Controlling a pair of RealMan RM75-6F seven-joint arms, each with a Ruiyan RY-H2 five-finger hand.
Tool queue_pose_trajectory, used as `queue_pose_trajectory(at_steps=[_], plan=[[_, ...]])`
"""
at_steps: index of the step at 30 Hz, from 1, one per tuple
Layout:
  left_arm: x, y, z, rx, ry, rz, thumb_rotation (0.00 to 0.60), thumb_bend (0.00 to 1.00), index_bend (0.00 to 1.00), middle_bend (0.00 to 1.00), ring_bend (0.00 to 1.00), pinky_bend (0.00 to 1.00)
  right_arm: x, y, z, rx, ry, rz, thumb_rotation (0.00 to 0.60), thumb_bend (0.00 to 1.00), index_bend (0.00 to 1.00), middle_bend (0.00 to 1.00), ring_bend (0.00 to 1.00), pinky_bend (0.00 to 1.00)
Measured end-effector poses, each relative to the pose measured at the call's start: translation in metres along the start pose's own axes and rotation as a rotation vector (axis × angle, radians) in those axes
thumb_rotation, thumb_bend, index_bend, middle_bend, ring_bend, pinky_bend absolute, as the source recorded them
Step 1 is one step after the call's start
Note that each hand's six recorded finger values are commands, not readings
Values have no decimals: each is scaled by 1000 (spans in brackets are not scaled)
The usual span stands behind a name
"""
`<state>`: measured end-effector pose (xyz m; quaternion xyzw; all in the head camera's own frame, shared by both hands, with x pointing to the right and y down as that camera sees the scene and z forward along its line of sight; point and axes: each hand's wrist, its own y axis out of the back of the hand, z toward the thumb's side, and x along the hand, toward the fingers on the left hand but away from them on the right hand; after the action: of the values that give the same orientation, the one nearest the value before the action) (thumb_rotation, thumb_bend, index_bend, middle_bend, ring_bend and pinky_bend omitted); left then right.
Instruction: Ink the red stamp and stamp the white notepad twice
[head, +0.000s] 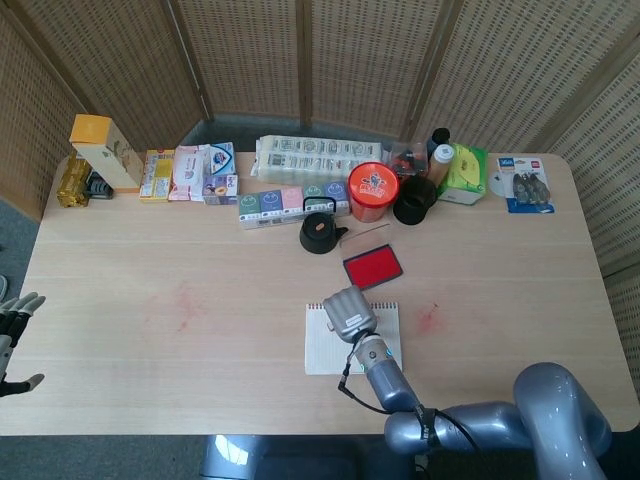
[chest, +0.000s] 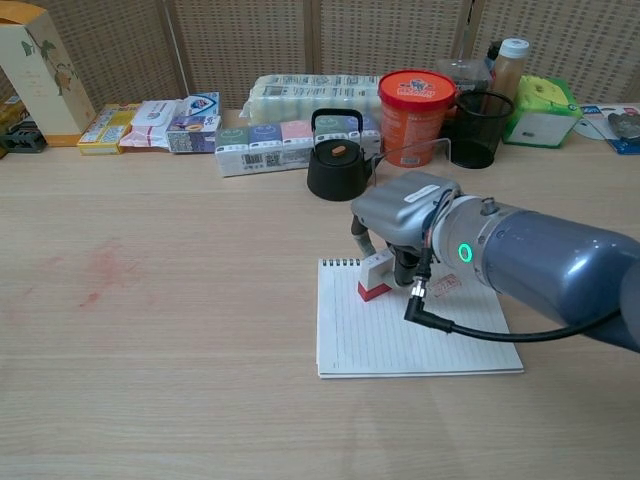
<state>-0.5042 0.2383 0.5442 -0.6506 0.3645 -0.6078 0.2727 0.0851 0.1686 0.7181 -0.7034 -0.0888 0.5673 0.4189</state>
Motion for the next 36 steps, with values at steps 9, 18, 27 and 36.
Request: queue_pose_trajectory(at_steps=[9,18,27,36], plan=[[1,-1,0,1,2,-3,600,0,0,0,0,9,-3,-12,-1,-9,12,8,600,543,791,1000,1000,1000],[1,0,-1,-1,2,-1,600,0,0,0,0,9,-4,-19,-2,-11,13,15,600,543,792,1000,1000,1000],[0,0,0,-1,0,-1,600,0,0,0,0,9,-3,-19,-2,-12,13,14,600,543,792,1000,1000,1000],[0,-1,1,-4,-4,-5,600,0,0,0,0,9,4,-5,-2,-4,10,-10,600,543,793,1000,1000,1000]])
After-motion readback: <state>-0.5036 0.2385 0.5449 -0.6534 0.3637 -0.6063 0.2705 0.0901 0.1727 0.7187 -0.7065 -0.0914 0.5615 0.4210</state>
